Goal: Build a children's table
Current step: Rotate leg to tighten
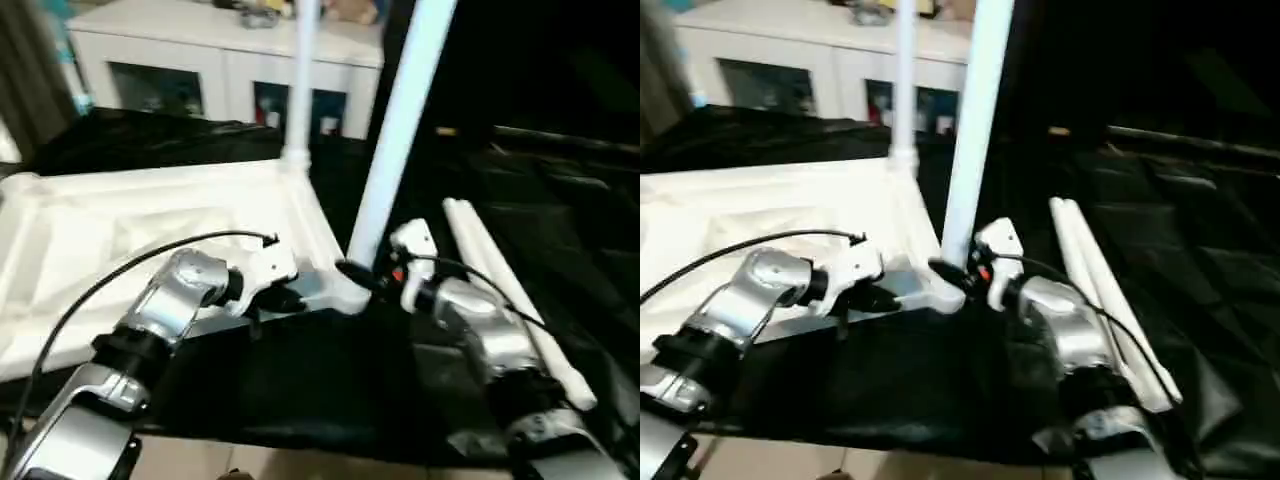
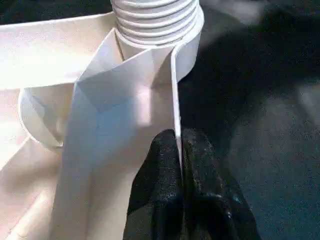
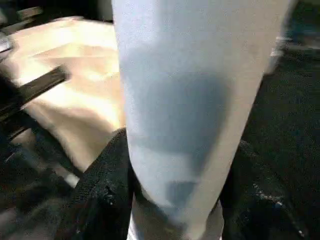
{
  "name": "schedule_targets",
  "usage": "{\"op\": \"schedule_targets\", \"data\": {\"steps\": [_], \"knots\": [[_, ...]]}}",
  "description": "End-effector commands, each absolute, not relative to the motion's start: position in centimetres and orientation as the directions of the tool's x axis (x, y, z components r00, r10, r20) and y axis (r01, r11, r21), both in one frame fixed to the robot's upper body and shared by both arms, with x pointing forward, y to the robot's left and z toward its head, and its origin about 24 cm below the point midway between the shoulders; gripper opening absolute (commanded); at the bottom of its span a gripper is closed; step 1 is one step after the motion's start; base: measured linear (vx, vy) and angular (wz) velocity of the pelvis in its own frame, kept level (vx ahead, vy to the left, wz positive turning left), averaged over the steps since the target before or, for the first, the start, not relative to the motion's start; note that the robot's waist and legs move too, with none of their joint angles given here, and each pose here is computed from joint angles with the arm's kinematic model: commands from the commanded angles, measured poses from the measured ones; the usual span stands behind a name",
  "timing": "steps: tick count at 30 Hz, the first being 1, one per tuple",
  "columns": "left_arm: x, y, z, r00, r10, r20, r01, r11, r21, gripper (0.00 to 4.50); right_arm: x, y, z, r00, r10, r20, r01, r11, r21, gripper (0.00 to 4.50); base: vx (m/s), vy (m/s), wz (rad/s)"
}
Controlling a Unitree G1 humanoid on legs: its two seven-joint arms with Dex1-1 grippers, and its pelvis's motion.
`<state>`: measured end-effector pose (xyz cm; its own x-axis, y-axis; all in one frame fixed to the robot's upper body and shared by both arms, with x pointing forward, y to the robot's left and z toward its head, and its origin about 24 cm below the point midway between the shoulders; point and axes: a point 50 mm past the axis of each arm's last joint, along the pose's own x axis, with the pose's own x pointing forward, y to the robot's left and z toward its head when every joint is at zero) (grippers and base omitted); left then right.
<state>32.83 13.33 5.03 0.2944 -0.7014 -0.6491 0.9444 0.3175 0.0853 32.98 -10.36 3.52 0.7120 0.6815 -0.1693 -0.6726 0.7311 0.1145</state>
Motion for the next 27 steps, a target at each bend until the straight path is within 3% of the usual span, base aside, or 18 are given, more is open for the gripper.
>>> {"op": "schedule_targets", "data": {"steps": [1, 5, 8, 11, 27], "knots": [[33.6, 11.3, 7.1, 0.313, -0.739, -0.597, 0.946, 0.295, 0.132, 0.00, 31.9, -13.0, -1.3, 0.773, 0.473, -0.422, -0.474, 0.873, 0.112, 1.90, -0.066, -0.022, 0.00], [34.4, 9.8, 7.0, 0.425, -0.690, -0.586, 0.890, 0.436, 0.133, 0.00, 33.3, -12.1, -1.2, 0.855, 0.266, -0.446, -0.254, 0.963, 0.087, 1.90, 0.007, 0.024, -0.17], [34.4, 8.5, 6.9, 0.459, -0.676, -0.576, 0.867, 0.481, 0.126, 0.00, 34.1, -10.6, -0.7, 0.871, 0.193, -0.452, -0.163, 0.981, 0.105, 1.90, 0.163, 0.073, -0.19], [34.5, 7.5, 7.0, 0.503, -0.649, -0.571, 0.837, 0.531, 0.134, 0.00, 34.5, -8.8, -0.2, 0.864, 0.201, -0.462, -0.163, 0.979, 0.122, 1.90, 0.087, -0.053, -0.15], [35.1, 9.1, 7.1, 0.563, -0.586, -0.583, 0.798, 0.570, 0.199, 0.00, 35.1, -7.3, 0.6, 0.871, 0.245, -0.426, -0.230, 0.969, 0.087, 1.90, 0.000, -0.003, -0.01]]}}
